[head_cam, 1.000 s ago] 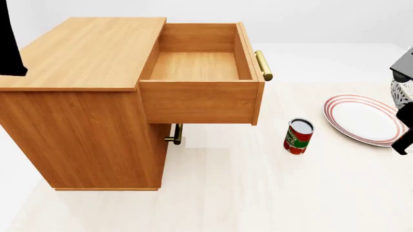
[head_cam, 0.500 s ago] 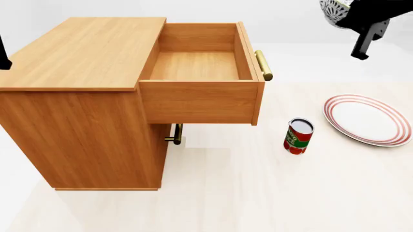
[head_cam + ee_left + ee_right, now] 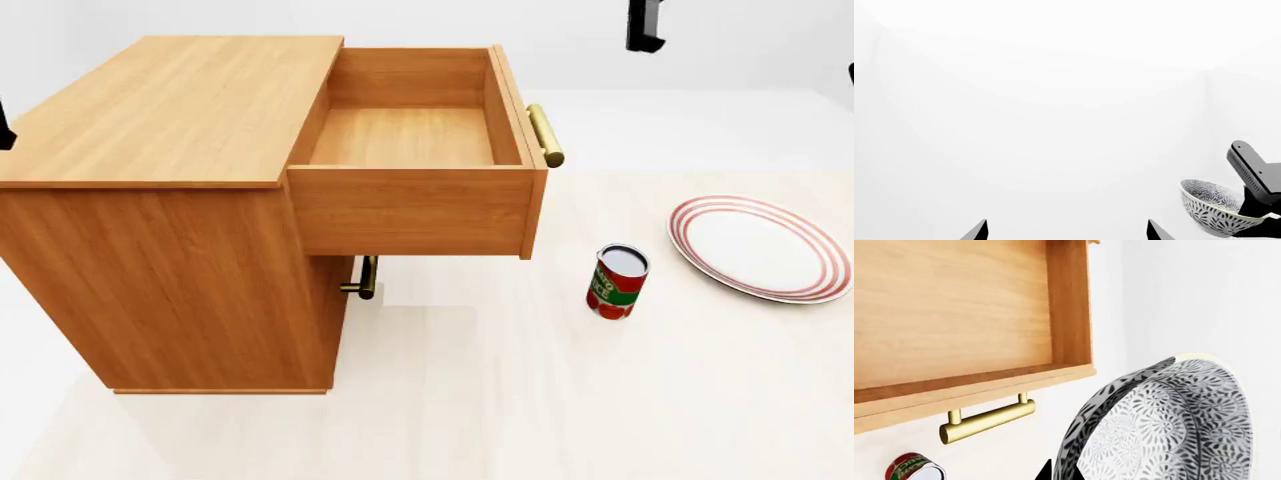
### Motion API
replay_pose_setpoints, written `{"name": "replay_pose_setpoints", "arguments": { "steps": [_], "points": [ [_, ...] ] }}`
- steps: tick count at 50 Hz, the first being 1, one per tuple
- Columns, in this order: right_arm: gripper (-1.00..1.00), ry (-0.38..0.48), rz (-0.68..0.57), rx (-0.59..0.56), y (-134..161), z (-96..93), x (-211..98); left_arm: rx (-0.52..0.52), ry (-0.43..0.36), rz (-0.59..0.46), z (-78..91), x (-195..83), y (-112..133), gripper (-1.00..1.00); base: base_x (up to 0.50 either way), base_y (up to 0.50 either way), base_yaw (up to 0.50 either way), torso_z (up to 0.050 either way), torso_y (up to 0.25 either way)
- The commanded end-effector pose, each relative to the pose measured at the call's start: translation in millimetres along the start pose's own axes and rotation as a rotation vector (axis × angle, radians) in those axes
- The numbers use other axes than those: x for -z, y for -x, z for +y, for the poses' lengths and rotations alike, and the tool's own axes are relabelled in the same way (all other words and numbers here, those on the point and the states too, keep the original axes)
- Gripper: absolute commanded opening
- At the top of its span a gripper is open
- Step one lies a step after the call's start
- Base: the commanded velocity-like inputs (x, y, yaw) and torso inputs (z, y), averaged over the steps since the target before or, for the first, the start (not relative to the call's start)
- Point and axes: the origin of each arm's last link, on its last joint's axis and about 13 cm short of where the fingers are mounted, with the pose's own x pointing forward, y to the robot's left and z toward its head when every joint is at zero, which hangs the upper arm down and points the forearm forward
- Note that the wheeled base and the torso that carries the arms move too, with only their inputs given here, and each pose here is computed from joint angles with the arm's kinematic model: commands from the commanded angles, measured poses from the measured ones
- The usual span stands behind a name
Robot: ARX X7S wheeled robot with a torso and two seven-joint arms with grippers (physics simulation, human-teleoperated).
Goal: Put the bowl in the top drawer of the cabinet.
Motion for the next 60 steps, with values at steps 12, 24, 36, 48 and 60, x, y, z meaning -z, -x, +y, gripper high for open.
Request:
{"name": "replay_pose_setpoints", "arguments": {
  "steps": [12,24,36,48,60],
  "points": [
    [-1.0,0.183,-0.158,-0.071,-21.7,1.2,-60.3,0.033,0.02,-0.017,-0.9,-1.6,5.5,1.0,0.0,0.0,0.0,0.0,0.001],
    [-1.0,0.207,-0.222,-0.101,-30.7,5.6,-68.7,0.052,-0.002,-0.053,-0.7,-5.4,8.0,1.0,0.0,0.0,0.0,0.0,0.0],
    [-1.0,0.199,-0.219,-0.137,-34.4,8.1,-72.1,0.067,-0.024,-0.069,-0.2,-4.9,8.9,1.0,0.0,0.0,0.0,0.0,0.001],
    [-1.0,0.19,-0.198,-0.15,-32.3,7.6,-73.3,0.085,-0.032,-0.067,-0.3,-4.9,10.4,1.0,0.0,0.0,0.0,0.0,0.0],
    [-1.0,0.202,-0.195,-0.153,-28.0,6.1,-76.8,0.105,-0.035,-0.082,-1.2,-10.8,13.9,1.0,0.0,0.0,0.0,0.0,-0.021]
  ]
}}
